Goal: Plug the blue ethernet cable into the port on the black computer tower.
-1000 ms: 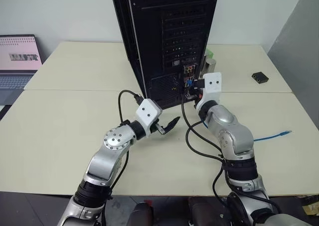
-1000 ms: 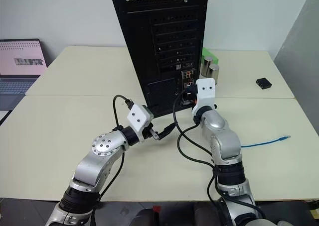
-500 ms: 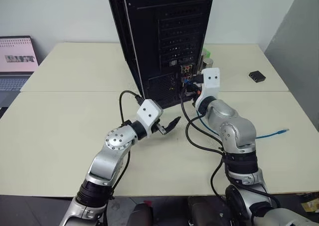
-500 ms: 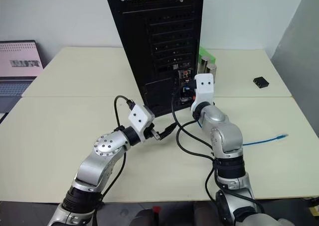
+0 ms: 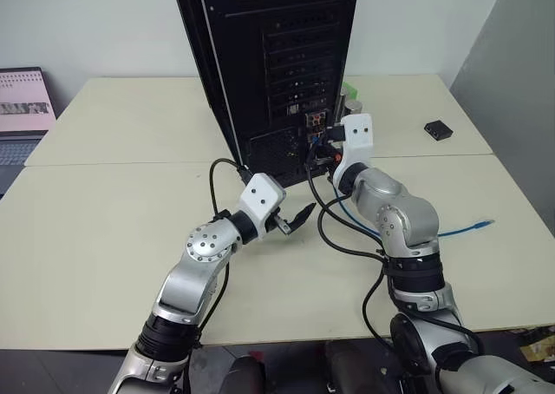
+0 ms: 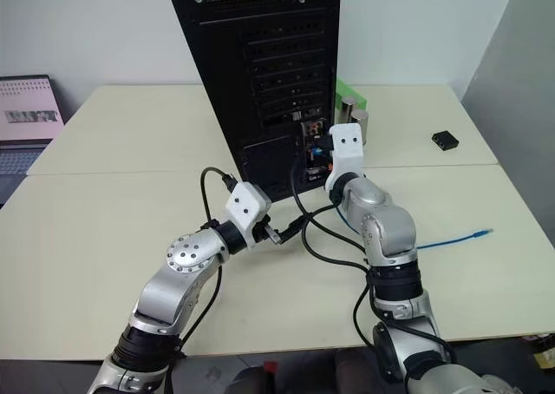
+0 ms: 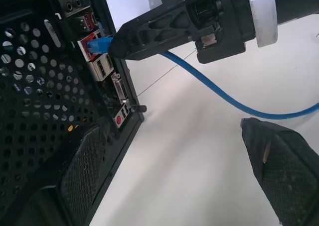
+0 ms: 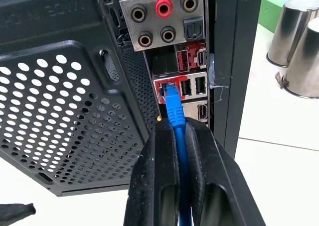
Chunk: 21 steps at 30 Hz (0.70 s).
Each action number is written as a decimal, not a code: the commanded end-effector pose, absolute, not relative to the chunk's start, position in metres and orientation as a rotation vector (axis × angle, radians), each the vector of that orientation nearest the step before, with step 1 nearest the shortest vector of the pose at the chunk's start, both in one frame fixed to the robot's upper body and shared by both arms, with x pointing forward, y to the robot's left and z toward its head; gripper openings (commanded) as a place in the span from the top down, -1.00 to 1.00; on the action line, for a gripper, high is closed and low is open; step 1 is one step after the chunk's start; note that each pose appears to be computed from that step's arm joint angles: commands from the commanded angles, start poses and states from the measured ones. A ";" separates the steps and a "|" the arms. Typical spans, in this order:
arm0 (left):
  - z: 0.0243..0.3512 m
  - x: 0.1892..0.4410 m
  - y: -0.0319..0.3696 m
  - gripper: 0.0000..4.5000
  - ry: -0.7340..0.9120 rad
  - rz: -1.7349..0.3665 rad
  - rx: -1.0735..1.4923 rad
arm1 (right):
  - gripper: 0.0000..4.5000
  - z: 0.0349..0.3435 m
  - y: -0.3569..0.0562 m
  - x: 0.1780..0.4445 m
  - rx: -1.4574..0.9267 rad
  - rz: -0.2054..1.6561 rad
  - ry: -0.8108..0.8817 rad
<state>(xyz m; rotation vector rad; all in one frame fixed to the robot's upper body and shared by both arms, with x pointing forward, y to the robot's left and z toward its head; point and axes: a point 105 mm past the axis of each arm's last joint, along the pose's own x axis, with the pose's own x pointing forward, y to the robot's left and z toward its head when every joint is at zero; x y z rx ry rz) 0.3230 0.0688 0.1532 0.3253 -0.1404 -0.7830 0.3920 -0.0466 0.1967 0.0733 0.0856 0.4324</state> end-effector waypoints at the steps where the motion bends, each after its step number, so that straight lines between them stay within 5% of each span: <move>1: 0.163 0.323 0.069 -0.99 -0.186 -0.773 0.322 | 0.85 0.220 -0.047 0.389 0.044 0.461 -0.015; 11: 0.169 0.333 0.095 -1.00 -0.149 -0.716 0.312 | -0.02 0.206 -0.083 0.353 -0.061 0.564 0.014; 21: 0.187 0.338 0.119 -1.00 -0.117 -0.680 0.367 | -0.94 0.223 -0.117 0.314 -0.231 0.781 -0.073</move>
